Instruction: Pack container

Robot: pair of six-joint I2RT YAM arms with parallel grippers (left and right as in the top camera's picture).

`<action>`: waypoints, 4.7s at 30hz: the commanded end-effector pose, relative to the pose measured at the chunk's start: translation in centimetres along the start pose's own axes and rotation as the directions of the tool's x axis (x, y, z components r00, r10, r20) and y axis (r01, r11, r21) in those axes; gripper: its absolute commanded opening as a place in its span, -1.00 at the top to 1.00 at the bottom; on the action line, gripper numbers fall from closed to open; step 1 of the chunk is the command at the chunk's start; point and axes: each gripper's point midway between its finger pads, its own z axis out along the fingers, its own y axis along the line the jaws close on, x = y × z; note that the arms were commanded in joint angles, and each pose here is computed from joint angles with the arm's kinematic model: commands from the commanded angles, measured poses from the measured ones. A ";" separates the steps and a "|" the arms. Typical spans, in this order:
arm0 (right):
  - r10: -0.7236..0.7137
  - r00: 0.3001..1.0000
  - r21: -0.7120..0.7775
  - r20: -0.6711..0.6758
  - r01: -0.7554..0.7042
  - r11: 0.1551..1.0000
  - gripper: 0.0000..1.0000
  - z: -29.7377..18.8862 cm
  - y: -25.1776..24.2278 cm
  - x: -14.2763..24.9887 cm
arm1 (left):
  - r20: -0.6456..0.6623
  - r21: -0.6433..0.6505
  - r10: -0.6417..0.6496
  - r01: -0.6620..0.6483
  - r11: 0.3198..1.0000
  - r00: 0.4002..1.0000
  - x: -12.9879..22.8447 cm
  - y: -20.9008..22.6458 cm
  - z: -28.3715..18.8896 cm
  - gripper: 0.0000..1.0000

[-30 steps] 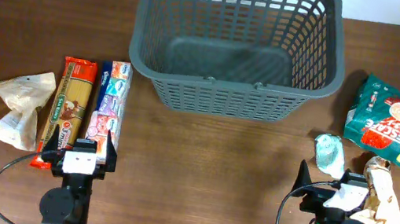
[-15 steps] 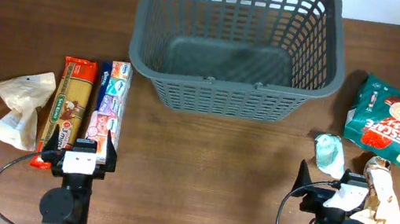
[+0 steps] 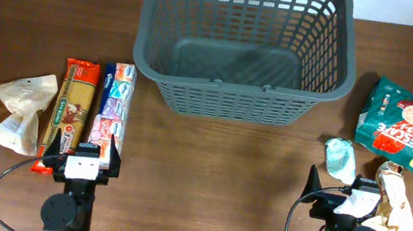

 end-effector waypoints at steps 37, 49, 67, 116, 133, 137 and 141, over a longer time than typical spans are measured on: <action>0.005 0.992 -0.023 -0.123 -0.008 1.000 -0.98 -0.8 1.2 -6.4 | -0.219 0.100 -0.043 0.066 0.993 0.975 -2.9 -0.5 0.1 -0.99; -0.090 0.951 -0.014 -0.297 0.090 0.996 -0.98 -1.9 2.7 -23.8 | -0.433 0.053 -0.029 0.058 0.997 0.901 -9.6 5.4 7.2 -0.99; 0.370 0.783 0.436 -0.500 -0.141 0.889 -0.98 4.4 -11.5 -19.9 | -0.586 0.073 -0.069 0.137 0.988 0.807 -4.9 6.2 11.8 -0.98; 0.530 0.393 0.437 -0.752 -0.305 0.846 -0.99 19.3 -23.0 5.6 | -0.607 0.076 -0.069 0.144 0.987 0.792 -4.1 6.0 12.2 -0.98; 0.633 0.295 0.531 -0.716 -0.359 0.767 0.93 18.7 -23.4 8.0 | -0.607 0.076 -0.069 0.144 0.987 0.792 -4.1 6.0 12.2 -0.98; 0.643 0.316 0.535 -0.698 -0.366 0.761 0.92 18.3 -24.1 7.0 | -0.607 0.076 -0.069 0.144 0.987 0.792 -4.1 6.0 12.2 -0.98; 0.655 0.315 0.541 -0.687 -0.380 0.750 0.92 17.8 -24.5 6.6 | -0.607 0.076 -0.069 0.144 0.987 0.792 -4.1 6.0 12.2 -0.98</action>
